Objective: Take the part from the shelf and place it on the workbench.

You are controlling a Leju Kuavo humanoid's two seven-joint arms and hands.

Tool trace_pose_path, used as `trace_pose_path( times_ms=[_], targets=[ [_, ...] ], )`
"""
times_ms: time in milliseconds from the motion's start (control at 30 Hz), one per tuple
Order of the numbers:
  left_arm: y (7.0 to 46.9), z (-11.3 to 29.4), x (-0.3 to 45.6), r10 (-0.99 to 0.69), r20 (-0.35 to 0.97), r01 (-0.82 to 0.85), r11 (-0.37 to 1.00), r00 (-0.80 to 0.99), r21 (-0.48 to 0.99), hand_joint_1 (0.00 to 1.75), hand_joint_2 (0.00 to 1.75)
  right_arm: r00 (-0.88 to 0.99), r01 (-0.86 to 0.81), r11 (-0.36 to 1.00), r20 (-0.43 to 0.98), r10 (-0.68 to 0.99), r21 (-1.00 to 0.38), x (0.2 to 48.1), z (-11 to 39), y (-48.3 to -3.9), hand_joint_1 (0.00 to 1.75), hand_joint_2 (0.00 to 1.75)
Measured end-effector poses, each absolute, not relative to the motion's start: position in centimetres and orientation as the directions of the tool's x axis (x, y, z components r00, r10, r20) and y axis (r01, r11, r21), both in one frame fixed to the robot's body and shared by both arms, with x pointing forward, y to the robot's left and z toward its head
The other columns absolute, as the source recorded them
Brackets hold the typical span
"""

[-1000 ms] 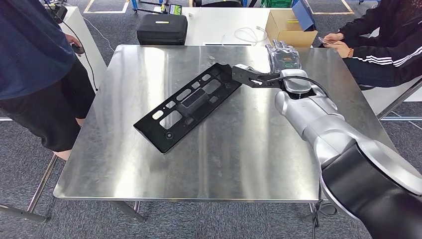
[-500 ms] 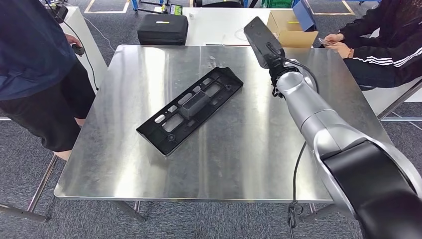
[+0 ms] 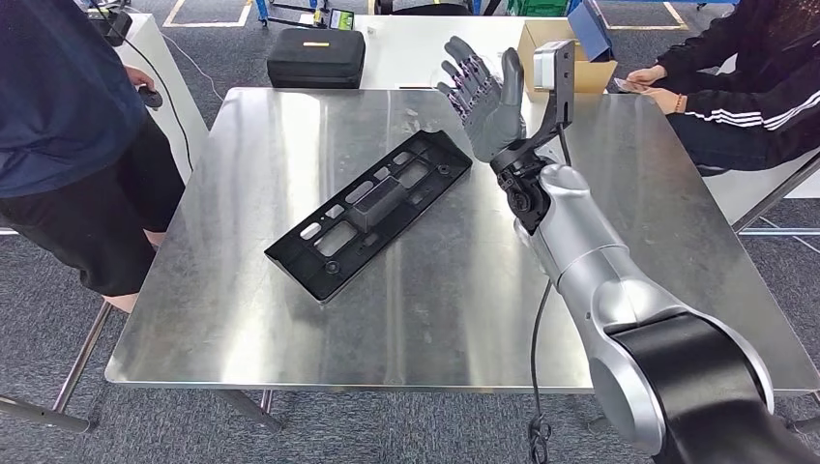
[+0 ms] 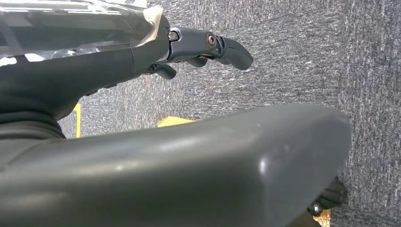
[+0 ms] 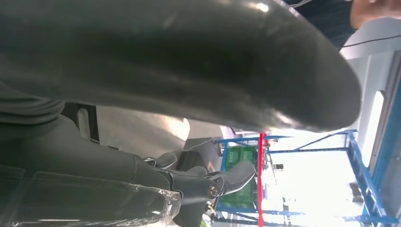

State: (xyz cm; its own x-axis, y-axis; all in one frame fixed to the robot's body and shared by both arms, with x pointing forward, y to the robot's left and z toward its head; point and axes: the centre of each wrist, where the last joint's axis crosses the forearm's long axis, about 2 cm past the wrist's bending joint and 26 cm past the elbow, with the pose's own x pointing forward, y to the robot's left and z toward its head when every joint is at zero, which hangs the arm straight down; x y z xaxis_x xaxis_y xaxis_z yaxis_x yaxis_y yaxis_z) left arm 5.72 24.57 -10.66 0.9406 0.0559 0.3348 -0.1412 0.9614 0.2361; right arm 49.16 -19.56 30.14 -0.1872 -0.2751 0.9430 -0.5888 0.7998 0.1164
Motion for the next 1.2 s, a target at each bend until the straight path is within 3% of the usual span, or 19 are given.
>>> trace_pose_path(
  times_ms=[167,400,767,1200],
  targets=[
    [24.6,-10.7,5.6,0.105,0.33,-0.191,0.951,0.938,0.241,0.0,0.0,-0.166,-0.759,0.623,0.87,-0.465,0.189,46.6,26.3,-18.1,0.0,0.0],
    [24.6,-10.7,5.4,0.162,0.312,-0.245,0.937,0.936,0.247,0.0,0.0,-0.126,-0.862,0.474,0.83,-0.543,0.179,35.8,15.8,-13.8,0.0,0.0],
    [24.8,-10.7,5.2,0.186,0.307,-0.267,0.932,0.933,0.245,0.0,0.0,-0.072,-0.926,0.341,0.813,-0.577,0.16,29.7,13.9,-12.2,0.0,0.0],
    [25.2,-10.8,5.0,0.189,0.328,-0.27,0.937,0.925,0.221,0.0,0.0,-0.032,-0.922,0.336,0.828,-0.56,0.191,24.7,11.6,-10.8,0.0,0.0]
  ],
)
